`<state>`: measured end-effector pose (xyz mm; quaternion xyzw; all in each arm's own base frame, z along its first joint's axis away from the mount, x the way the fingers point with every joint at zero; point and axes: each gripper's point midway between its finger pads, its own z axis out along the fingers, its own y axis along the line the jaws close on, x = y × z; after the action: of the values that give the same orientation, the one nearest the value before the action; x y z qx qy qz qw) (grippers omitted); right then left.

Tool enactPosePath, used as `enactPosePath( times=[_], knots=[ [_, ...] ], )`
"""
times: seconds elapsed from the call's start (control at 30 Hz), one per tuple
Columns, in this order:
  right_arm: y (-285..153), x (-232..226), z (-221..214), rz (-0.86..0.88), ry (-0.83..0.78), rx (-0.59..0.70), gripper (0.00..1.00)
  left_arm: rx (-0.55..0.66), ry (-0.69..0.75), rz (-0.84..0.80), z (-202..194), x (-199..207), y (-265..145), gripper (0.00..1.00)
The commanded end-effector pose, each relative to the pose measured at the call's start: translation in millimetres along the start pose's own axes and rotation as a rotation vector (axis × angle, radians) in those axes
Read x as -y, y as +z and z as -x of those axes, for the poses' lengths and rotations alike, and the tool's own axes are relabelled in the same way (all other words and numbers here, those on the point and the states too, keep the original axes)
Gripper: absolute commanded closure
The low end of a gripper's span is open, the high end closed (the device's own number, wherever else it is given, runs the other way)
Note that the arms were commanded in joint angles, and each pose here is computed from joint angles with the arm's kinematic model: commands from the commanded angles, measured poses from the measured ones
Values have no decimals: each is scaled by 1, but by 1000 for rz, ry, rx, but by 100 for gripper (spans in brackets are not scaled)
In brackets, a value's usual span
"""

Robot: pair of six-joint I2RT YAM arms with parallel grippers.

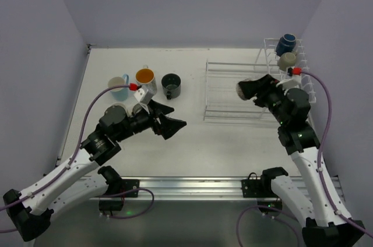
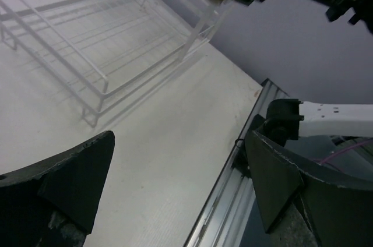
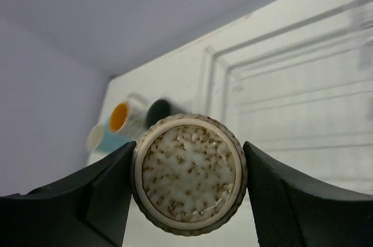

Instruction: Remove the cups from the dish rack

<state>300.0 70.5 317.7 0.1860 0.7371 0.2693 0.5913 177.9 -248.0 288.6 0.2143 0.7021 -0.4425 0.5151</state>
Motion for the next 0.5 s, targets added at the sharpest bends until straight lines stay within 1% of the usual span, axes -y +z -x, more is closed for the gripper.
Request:
enactPosePath(
  times=[0.0, 0.03, 0.07, 0.1, 0.17, 0.2, 0.27, 0.3, 0.47],
  knots=[
    [-32, -100, -35, 484, 131, -134, 60, 107, -139, -251, 21, 43, 14, 3],
    [-34, -103, -53, 514, 187, -185, 61, 110, -160, -276, 20, 46, 16, 3],
    [-40, -112, -60, 566, 203, -207, 61, 104, -185, -284, 16, 45, 23, 4],
    [-53, -132, -68, 665, 212, -233, 61, 131, -212, -309, 21, 48, 25, 6],
    [-59, -141, -85, 710, 252, -285, 61, 125, -243, -310, 17, 46, 36, 10],
    [-67, -152, -91, 766, 260, -305, 60, 139, -256, -325, 20, 48, 38, 14],
    [-69, -155, -103, 779, 290, -331, 60, 143, -276, -310, 18, 45, 47, 20],
    [-74, -161, -106, 813, 303, -331, 60, 156, -283, -328, 21, 50, 48, 24],
    [-67, -162, -130, 813, 359, -384, 60, 163, -290, -344, 19, 58, 58, 31]
  ],
)
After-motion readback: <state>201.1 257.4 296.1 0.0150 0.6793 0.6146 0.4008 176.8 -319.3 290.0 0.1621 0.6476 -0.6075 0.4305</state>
